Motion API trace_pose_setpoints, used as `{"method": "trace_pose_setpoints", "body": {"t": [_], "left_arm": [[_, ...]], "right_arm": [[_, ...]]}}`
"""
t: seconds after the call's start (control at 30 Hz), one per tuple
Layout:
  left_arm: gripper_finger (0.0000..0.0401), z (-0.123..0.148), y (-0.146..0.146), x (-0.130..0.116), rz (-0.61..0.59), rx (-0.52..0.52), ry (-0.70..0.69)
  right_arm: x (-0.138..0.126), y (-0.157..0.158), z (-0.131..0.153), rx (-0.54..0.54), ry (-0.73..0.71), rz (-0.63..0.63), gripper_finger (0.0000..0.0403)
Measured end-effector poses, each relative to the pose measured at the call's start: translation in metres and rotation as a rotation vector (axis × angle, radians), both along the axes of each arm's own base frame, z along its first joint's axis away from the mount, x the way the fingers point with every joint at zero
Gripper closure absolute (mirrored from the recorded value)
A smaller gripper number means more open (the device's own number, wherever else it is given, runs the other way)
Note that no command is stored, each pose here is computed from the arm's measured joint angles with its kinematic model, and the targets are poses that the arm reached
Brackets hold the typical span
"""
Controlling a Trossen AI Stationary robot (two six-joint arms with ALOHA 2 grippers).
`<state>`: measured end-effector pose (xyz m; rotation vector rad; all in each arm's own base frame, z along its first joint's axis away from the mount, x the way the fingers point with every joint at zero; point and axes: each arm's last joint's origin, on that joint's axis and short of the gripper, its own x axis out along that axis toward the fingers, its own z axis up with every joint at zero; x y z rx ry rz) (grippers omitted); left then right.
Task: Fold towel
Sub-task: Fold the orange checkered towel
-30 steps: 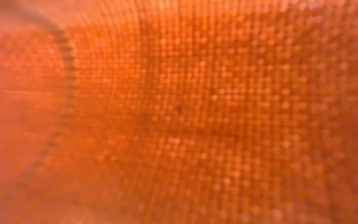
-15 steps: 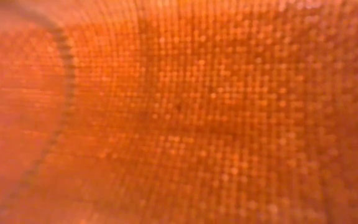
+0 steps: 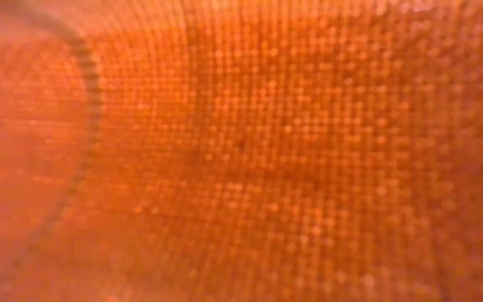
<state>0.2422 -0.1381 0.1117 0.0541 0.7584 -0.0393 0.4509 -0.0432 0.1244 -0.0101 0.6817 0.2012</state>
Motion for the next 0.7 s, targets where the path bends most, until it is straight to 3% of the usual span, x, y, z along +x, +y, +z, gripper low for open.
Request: {"method": "trace_pose_setpoints", "body": {"t": [0.4,0.7], "left_arm": [[0.0215,0.0,0.0,0.0,-0.001,-0.001,0.001],[0.0215,0.0,0.0,0.0,-0.003,-0.002,0.001]], "right_arm": [[0.001,-0.004,-0.001,-0.015,-0.005,-0.037,0.0343],[0.002,-0.005,-0.013,-0.016,0.005,-0.035,0.0345]]}}
